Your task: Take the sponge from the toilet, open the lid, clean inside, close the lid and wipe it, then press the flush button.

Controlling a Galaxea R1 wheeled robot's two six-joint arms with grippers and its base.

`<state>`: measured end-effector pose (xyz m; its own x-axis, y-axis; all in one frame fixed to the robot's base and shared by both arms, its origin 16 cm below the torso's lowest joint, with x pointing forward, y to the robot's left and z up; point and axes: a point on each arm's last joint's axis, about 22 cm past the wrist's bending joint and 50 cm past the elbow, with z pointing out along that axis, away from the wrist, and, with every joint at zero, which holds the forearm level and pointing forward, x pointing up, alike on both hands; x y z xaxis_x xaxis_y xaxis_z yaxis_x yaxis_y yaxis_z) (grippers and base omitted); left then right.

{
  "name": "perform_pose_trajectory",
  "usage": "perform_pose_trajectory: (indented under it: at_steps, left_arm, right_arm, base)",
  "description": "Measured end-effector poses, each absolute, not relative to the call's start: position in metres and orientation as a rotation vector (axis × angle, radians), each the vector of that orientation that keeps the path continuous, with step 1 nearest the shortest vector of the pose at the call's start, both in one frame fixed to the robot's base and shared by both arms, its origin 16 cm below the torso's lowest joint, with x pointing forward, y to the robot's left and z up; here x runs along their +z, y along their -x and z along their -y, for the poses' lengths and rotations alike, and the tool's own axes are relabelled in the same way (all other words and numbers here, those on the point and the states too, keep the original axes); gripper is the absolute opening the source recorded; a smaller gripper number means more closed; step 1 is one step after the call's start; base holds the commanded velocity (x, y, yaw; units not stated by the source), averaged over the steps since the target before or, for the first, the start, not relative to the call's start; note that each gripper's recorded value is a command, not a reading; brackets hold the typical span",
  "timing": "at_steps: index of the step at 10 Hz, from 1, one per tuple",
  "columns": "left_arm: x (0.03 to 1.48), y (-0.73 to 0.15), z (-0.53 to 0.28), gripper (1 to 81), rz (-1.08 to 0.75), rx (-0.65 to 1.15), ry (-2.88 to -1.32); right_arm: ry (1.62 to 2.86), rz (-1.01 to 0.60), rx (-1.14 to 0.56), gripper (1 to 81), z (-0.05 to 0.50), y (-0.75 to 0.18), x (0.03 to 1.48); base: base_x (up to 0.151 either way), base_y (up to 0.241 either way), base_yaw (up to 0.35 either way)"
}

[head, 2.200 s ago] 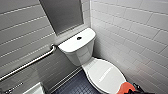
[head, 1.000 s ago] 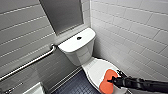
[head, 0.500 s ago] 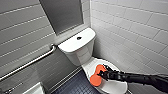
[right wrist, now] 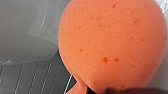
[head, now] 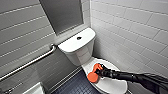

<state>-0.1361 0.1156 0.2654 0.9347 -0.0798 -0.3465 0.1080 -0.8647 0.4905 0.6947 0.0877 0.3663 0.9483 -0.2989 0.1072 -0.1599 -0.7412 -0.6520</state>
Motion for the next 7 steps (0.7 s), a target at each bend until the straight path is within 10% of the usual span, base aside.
perform_pose_trajectory:
  at_steps: [7]
  left_arm:
    - [0.265, 0.136, -0.116, 81.1, -0.02, -0.489, -2.569]
  right_arm:
    - [2.349, -0.261, -0.224, 1.0, -0.106, -0.647, 0.323]
  base:
    - [0.0, 0.0, 0.0]
